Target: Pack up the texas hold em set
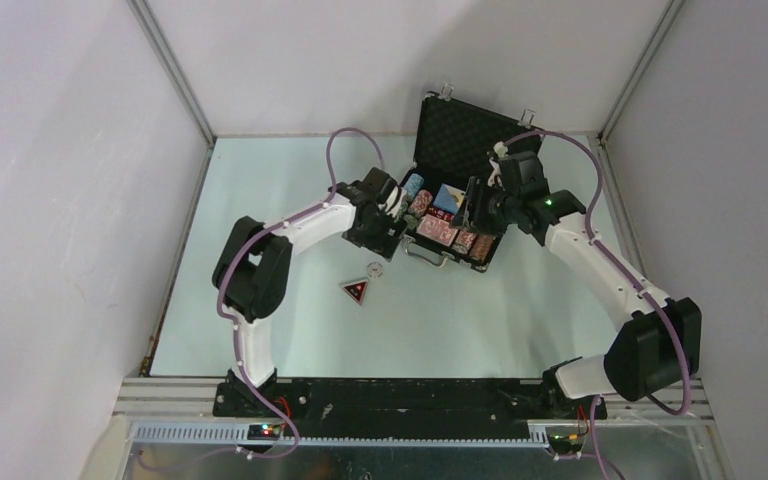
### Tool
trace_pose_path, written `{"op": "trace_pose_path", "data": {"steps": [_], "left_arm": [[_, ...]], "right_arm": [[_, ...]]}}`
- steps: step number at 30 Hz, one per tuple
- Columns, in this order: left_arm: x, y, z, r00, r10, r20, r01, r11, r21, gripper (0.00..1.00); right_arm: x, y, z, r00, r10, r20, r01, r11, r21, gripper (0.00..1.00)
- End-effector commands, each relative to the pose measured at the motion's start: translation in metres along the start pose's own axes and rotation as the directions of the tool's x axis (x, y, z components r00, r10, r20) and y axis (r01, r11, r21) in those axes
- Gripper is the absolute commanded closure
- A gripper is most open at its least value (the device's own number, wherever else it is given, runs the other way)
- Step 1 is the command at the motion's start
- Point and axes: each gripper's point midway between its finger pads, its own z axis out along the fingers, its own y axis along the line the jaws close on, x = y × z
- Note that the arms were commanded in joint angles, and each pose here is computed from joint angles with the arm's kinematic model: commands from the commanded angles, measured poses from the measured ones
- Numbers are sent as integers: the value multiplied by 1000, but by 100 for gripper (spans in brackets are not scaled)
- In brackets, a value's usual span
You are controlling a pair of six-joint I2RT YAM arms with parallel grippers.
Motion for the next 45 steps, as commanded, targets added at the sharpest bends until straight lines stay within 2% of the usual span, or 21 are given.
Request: {"op": "trace_pose_path", "data": {"steps": [1, 8, 12, 15, 20, 29, 32, 38, 45], "left_arm": [[-13, -1, -5, 999, 31, 18, -31, 1000, -1, 16], [-8, -8, 2, 998, 44, -44, -44, 999, 4, 20], [1, -12, 4, 997, 50, -64, -50, 999, 4, 11], [13, -10, 12, 994, 54, -98, -56, 998, -18, 10], [21, -9, 23, 989, 41, -144, -47, 998, -39, 20], [33, -4, 32, 973, 16, -231, -35, 996, -78, 29], [38, -3, 34, 968, 16, -251, -37, 996, -79, 37], [53, -1, 27, 961, 0, -276, -25, 996, -88, 40], [56, -1, 28, 958, 4, -288, -29, 996, -84, 55]], "right_arm": [[-9, 5, -5, 999, -23, 45, 24, 999, -23, 50], [-10, 1, -9, 998, -46, 48, 47, 999, -14, 50], [-12, -1, -9, 997, -52, 54, 53, 998, -26, 50], [-14, -1, -14, 996, -53, 67, 56, 997, -45, 50], [-20, -3, -23, 994, -53, 92, 58, 997, -56, 51], [-23, -4, -24, 994, -57, 95, 64, 996, -70, 51], [-23, -4, -23, 994, -56, 93, 63, 995, -73, 52], [-23, -4, -21, 995, -54, 86, 61, 995, -79, 52], [-23, -3, -19, 996, -43, 81, 50, 994, -93, 53]]}}
